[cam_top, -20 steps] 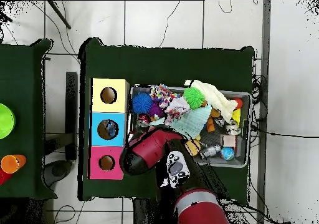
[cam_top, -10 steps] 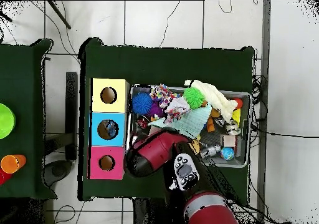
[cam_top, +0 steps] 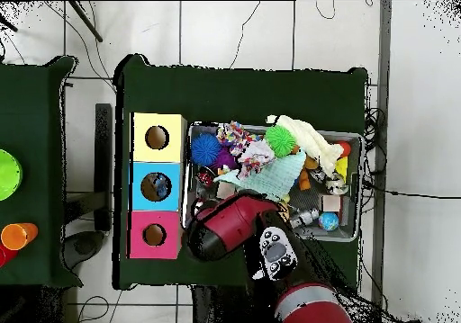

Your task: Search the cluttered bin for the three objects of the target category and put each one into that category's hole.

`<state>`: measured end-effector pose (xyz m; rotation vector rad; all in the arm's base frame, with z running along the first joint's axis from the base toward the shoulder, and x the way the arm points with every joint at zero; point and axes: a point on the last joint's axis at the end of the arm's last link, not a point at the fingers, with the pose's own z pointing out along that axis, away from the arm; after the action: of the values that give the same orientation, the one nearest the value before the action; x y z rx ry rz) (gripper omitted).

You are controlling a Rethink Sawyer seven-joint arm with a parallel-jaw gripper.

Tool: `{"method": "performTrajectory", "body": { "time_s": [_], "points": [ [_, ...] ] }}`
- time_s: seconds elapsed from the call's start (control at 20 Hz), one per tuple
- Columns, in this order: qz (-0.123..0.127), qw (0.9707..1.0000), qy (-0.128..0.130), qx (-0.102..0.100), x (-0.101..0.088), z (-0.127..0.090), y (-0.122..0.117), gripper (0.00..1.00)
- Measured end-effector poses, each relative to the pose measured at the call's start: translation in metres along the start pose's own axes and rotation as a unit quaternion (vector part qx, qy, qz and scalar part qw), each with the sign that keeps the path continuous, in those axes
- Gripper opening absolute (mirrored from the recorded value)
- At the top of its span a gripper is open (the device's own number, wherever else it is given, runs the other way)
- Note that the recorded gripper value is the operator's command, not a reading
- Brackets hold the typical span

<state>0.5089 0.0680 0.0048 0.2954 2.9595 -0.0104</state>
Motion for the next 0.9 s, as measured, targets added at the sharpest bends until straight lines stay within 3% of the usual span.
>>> {"method": "performTrajectory", "body": {
  "time_s": [0.45,0.9],
  "points": [
    [-0.033,0.9992,0.022,0.002,0.032,0.004,0.025,1.00],
    [-0.040,0.9982,0.045,0.006,0.055,0.019,0.025,1.00]
  ]
}}
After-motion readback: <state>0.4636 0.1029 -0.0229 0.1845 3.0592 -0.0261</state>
